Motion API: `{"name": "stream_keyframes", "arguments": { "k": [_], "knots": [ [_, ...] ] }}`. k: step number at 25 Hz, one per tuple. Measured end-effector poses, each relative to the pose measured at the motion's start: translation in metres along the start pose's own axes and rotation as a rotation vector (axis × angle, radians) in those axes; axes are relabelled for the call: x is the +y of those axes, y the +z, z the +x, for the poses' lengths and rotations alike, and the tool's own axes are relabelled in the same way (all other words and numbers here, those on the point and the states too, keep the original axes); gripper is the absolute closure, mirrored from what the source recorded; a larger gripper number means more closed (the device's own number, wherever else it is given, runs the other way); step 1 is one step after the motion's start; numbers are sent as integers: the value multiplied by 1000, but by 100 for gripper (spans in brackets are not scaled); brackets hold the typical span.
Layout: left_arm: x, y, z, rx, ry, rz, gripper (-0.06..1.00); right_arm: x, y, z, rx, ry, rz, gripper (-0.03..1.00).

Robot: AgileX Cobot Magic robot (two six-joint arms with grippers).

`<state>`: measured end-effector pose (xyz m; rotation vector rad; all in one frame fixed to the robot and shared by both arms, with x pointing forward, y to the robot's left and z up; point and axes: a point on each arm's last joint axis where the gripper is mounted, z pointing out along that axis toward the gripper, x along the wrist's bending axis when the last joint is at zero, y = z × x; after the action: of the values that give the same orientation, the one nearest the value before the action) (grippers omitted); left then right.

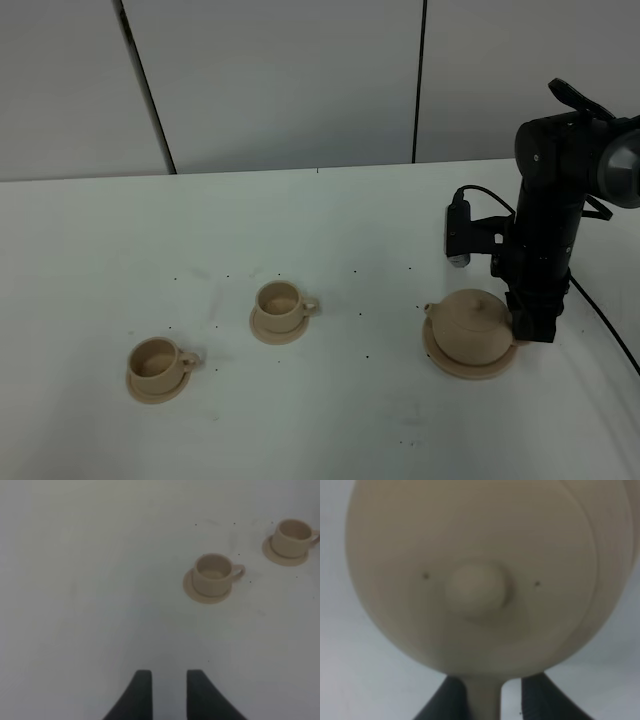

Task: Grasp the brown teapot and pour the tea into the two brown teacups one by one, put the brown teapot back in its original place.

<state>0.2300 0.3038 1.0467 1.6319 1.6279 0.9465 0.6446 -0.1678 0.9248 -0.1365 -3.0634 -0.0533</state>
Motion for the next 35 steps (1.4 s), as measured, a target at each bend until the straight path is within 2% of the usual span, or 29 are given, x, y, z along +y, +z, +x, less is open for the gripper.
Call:
{"name": "stream_keyframes", "arguments": {
  "k": [35],
  "knots": [
    [0,0,0,0,0,0,70,2,-9,2,-24,1,-8,73]
  ]
}}
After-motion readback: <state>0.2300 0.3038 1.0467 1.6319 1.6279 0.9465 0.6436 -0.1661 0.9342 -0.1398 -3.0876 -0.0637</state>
